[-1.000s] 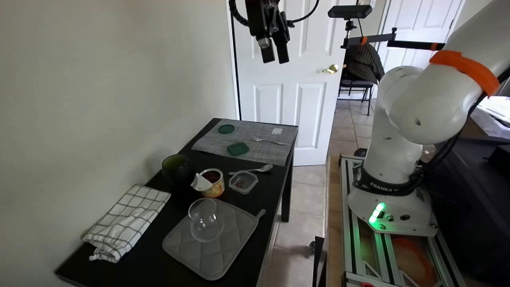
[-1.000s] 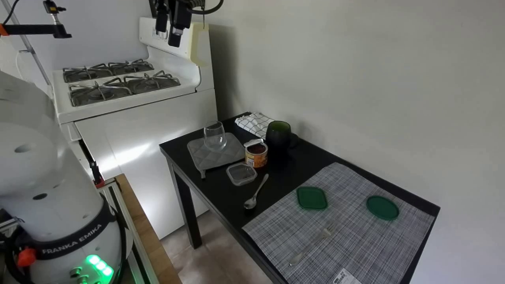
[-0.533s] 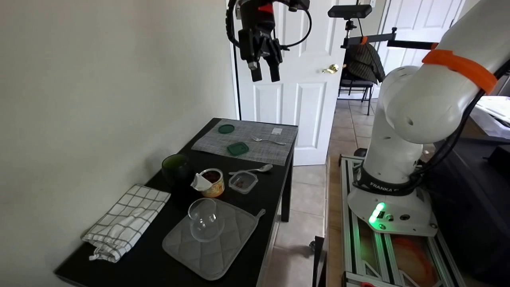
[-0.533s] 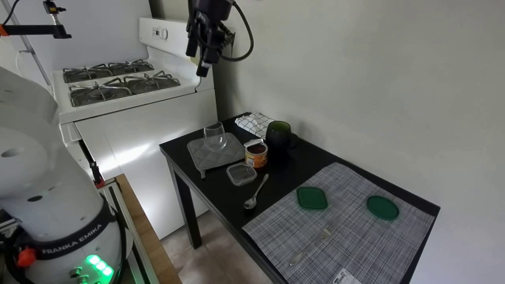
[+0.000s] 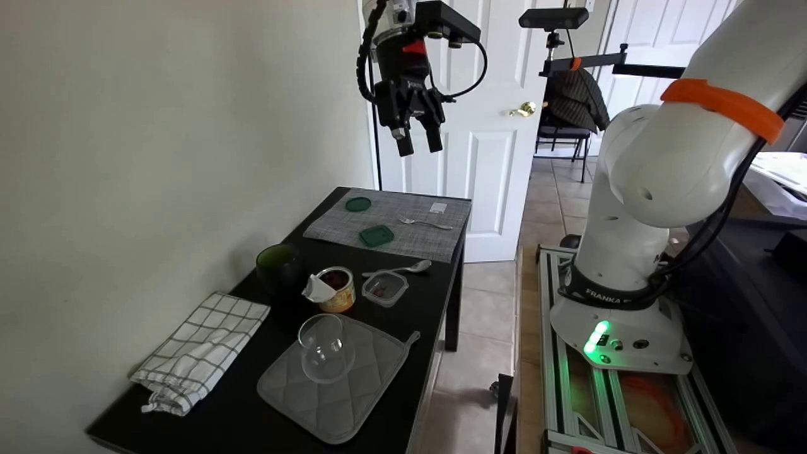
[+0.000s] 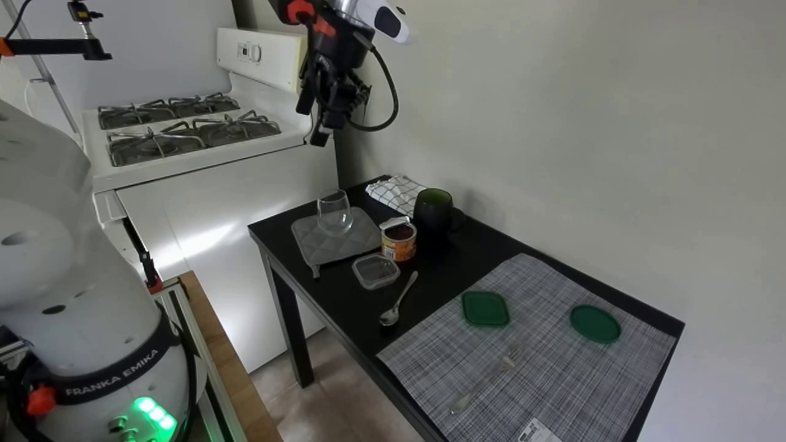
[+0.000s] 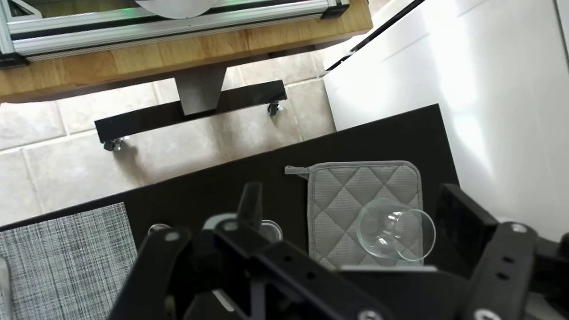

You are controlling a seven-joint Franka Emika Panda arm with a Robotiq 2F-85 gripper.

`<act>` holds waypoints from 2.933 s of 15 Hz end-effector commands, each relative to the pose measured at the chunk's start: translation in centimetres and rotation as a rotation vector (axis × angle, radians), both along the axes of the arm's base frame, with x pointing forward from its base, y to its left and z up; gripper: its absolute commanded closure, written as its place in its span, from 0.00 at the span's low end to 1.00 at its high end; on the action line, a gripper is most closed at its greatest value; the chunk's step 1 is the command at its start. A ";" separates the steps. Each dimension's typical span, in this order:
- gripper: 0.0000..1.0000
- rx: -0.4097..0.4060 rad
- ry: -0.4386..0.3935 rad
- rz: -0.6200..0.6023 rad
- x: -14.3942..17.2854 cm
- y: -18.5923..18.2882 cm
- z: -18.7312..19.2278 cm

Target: Pour the contents from the bowl into the can

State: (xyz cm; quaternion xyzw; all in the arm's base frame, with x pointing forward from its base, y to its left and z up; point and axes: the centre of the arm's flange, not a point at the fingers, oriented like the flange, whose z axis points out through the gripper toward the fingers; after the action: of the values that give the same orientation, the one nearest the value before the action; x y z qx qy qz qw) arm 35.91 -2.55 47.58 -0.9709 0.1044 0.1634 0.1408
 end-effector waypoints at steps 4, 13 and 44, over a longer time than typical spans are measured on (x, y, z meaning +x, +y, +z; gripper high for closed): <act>0.00 0.046 -0.190 0.030 1.8 -3.2 -6.3; 0.00 -0.052 -0.281 -0.144 2.0 -6.6 -16.0; 0.92 -0.222 -0.296 -0.153 4.5 -3.1 -31.3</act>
State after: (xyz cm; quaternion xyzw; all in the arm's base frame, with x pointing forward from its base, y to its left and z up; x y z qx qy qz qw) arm 40.53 -5.22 16.21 -0.9815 0.1820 0.0021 0.0588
